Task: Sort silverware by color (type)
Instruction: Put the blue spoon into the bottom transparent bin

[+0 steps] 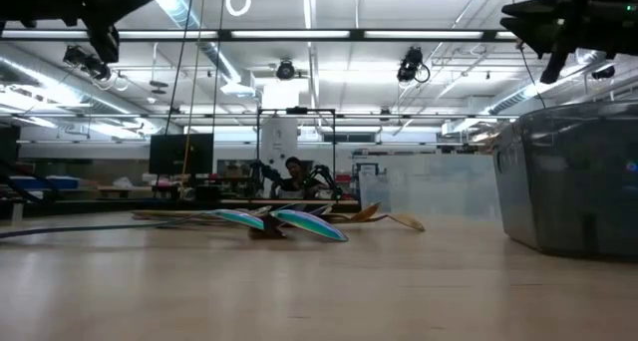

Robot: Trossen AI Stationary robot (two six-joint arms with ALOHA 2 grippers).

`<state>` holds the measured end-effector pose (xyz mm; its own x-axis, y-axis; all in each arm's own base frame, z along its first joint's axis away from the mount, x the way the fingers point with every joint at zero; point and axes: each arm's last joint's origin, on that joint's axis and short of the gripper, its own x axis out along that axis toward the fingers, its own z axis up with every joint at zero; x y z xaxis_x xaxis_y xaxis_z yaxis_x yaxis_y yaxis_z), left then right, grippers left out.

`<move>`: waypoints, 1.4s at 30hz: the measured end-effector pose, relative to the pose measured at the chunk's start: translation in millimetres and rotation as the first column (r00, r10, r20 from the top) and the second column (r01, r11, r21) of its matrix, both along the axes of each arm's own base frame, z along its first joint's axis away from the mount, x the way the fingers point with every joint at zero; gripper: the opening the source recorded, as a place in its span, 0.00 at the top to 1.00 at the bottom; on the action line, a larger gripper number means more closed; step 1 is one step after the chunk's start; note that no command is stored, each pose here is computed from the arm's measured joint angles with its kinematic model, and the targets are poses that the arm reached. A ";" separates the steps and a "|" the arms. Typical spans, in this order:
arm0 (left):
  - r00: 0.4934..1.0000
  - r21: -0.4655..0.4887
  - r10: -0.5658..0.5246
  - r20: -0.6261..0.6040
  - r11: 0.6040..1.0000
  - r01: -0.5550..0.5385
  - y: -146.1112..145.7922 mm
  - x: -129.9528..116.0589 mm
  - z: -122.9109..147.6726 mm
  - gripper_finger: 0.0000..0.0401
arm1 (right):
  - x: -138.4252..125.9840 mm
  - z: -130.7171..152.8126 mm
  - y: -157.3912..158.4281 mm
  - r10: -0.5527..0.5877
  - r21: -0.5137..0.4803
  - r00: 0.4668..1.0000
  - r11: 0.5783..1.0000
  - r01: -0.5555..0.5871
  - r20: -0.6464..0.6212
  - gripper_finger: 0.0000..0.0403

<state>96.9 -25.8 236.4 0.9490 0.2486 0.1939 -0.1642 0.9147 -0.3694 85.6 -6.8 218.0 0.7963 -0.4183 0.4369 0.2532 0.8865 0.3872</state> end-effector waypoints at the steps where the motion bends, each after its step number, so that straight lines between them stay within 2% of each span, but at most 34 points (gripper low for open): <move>1: 1.000 0.007 0.017 -0.023 1.000 -0.016 0.8 2.5 2.9 0.89 | 2.0 2.4 0.2 0.011 -0.010 1.000 1.000 -0.011 -0.013 0.76; 4: 0.996 0.020 0.051 -0.075 0.999 -0.050 3.3 8.9 13.9 0.89 | 10.9 9.7 0.7 0.011 -0.025 0.997 1.000 -0.013 -0.081 0.76; 9: 0.979 0.026 0.068 -0.192 0.998 -0.064 6.7 17.5 18.9 0.88 | 38.5 11.3 2.2 0.006 -0.008 0.960 1.000 -0.008 -0.279 0.76; 12: 0.969 0.039 0.086 -0.231 0.996 -0.079 7.8 21.6 16.0 0.83 | 59.6 11.8 3.7 0.010 0.000 0.926 1.000 -0.011 -0.377 0.76; 17: 0.957 0.066 0.116 -0.267 0.993 -0.102 10.0 26.3 12.4 0.69 | 102.4 22.9 3.6 -0.029 -0.050 0.845 0.999 0.002 -0.533 0.76; 20: 0.947 0.089 0.130 -0.294 0.990 -0.108 10.6 29.1 9.7 0.64 | 133.1 27.5 0.5 -0.019 -0.061 0.775 0.998 -0.025 -0.631 0.76; 24: 0.940 0.095 0.148 -0.308 0.988 -0.124 12.4 31.6 8.1 0.63 | 174.2 25.9 -5.4 -0.019 -0.085 0.645 0.994 -0.071 -0.764 0.76; 29: 0.937 0.093 0.169 -0.306 0.985 -0.147 15.4 31.7 8.3 0.63 | 219.5 25.0 -11.7 0.008 -0.105 0.535 0.978 -0.180 -0.845 0.76; 34: 0.934 0.089 0.183 -0.306 0.983 -0.163 16.9 31.8 8.1 0.63 | 253.9 14.1 -14.6 0.086 -0.040 0.424 0.959 -0.280 -0.902 0.76; 42: 0.931 0.088 0.187 -0.314 0.982 -0.168 17.0 32.8 7.1 0.63 | 293.3 -3.0 -7.9 0.192 0.096 0.212 0.914 -0.394 -0.958 0.75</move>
<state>129.7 -8.8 243.5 0.9048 0.4158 -0.0925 -0.4258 0.8782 -0.2177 378.9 -14.7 215.1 0.7245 -0.0737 -0.6854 0.0510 0.9973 -0.0532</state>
